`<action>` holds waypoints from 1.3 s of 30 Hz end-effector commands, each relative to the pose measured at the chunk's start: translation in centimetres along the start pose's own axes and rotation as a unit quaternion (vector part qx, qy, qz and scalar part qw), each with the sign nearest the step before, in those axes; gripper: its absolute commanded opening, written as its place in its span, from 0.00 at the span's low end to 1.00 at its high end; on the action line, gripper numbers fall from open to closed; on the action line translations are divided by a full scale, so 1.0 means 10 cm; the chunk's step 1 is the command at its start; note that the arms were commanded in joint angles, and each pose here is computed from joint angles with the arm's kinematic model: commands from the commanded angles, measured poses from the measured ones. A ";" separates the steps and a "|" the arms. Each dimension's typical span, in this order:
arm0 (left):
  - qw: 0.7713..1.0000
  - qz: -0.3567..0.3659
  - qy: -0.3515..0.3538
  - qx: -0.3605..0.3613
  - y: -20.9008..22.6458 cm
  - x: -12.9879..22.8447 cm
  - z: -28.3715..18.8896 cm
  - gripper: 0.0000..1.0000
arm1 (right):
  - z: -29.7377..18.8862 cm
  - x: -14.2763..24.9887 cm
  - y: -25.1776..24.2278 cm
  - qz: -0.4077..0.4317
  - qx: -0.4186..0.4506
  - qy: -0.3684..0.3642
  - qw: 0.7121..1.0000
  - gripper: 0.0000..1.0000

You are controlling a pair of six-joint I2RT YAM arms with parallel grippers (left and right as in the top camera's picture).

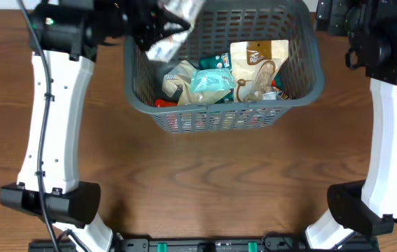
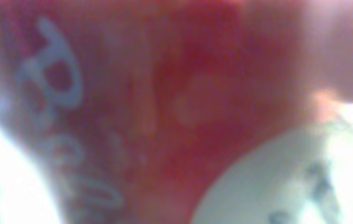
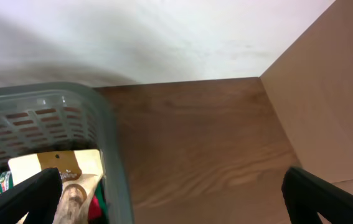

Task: Pack container
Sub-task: 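Lift the tissue packs and carry them right over the basket, then lower the tissue packs into the basket and open the left gripper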

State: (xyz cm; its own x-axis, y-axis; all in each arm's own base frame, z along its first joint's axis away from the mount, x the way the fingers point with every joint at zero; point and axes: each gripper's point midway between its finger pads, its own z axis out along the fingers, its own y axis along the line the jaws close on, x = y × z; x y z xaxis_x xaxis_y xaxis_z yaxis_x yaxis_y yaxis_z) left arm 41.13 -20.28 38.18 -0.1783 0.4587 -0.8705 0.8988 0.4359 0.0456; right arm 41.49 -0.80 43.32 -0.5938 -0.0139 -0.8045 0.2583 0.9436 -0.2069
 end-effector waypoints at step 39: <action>0.955 0.003 0.287 0.076 -0.39 1.37 1.14 0.99 | -0.09 -0.04 -0.10 0.005 0.010 -0.012 1.000 0.99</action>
State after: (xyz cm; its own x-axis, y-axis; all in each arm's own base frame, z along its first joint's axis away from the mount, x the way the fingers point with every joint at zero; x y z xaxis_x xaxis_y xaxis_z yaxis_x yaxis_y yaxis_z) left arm 39.64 -24.80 19.53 -0.3386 0.8269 -0.4491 0.9376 0.3365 -0.0873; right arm 41.49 -0.80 43.32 -0.5938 -0.0139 -0.8045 0.2583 0.9436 -0.2069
